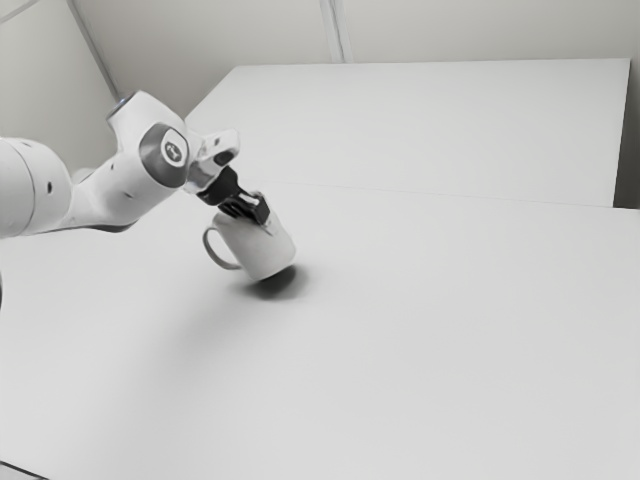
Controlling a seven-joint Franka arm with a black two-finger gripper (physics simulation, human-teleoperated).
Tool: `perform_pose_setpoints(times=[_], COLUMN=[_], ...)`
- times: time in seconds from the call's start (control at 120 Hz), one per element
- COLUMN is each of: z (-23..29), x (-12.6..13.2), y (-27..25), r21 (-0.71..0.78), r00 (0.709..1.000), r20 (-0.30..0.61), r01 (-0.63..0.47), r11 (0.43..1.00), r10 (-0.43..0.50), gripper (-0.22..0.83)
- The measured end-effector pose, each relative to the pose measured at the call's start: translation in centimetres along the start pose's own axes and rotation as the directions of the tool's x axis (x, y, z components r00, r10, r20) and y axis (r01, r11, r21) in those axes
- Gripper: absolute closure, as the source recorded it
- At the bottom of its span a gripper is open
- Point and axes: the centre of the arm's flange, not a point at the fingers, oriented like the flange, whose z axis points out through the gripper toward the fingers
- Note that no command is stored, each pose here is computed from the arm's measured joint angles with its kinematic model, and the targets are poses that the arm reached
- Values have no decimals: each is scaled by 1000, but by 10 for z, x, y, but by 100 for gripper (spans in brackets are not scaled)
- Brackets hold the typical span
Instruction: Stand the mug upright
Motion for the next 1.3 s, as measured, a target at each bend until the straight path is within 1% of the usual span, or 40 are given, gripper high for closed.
perform_pose_setpoints(times=[0.083, 0.175, 0.317, 0.458, 0.575, 0.75, 0.9, 1.192, 1.208, 1.3], z=[4, 4, 6, 17, 24, 31, 39, 61, 61, 60], x=[-6, -17, -25, -32, -38, -41, -40, -45, -45, -44], y=[4, 11, 32, 43, 44, 42, 45, 41, 41, 44], r21=[64, 115, 200, 269, 310, 380, 400, 405, 405, 399], r00=[998, 992, 984, 971, 953, 933, 912, 847, 845, 834], r20=[28, 38, 48, 54, 47, 20, -13, -46, -49, -60], r01=[53, 115, 158, 211, 271, 326, 380, 500, 504, 524], r11=[997, 987, 967, 940, 911, 866, 834, 766, 763, 752], r10=[-55, -120, -171, -234, -299, -360, -410, -529, -533, -549], gripper=[79, 79, 79, 79, 79, 79, 79, 78, 77, 56])
